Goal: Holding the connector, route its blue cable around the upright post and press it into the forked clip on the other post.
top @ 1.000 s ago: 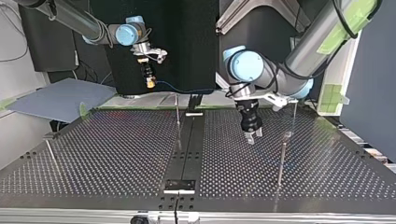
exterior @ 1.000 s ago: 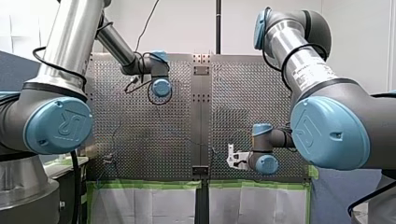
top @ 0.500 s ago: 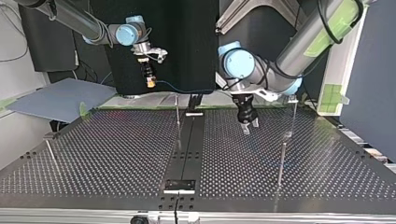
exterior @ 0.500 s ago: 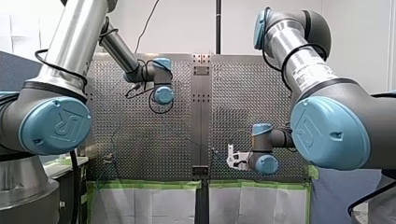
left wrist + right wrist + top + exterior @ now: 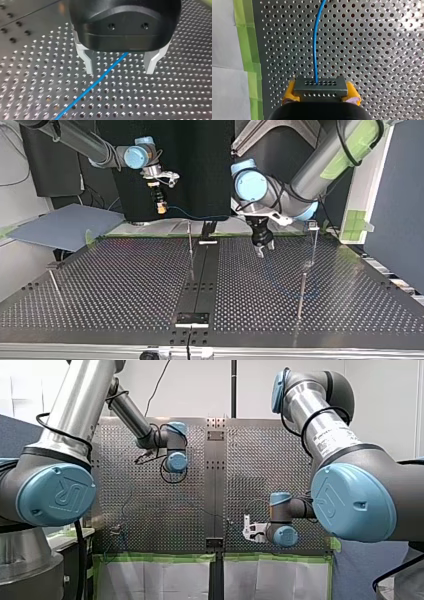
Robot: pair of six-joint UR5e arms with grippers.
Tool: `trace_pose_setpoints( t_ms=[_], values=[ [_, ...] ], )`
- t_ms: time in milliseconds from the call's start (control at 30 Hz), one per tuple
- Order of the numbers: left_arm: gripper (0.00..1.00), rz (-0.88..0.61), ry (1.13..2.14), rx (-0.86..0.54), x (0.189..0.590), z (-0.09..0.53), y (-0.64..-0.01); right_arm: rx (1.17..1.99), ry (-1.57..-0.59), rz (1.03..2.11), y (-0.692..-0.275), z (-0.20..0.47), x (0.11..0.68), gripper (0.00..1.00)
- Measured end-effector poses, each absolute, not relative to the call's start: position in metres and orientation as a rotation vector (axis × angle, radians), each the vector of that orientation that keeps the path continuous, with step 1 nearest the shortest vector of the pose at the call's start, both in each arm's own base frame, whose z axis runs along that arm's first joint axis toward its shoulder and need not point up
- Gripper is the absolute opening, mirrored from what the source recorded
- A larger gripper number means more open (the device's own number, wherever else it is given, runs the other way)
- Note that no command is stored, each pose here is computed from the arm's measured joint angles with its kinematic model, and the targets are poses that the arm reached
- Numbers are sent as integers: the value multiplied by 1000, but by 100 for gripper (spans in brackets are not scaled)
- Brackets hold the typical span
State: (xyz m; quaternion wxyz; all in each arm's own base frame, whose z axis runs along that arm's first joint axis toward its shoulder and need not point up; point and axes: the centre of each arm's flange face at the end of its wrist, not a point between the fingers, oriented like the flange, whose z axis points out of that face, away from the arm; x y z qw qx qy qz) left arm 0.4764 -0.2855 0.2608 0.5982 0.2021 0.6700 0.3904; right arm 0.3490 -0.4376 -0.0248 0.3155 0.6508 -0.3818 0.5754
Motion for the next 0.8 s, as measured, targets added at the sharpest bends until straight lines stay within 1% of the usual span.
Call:
trace_pose_setpoints(
  t_ms=[233, 567, 800],
  values=[
    [98, 925, 1605, 544, 466, 240, -295, 1717, -1006, 1514, -437, -25, 349, 0],
    [98, 886, 1657, 631, 454, 187, -304, 1717, -1006, 1513, -438, -25, 349, 0],
    [98, 851, 1674, 670, 446, 177, -311, 1718, -1006, 1513, -437, -25, 349, 0]
  ],
)
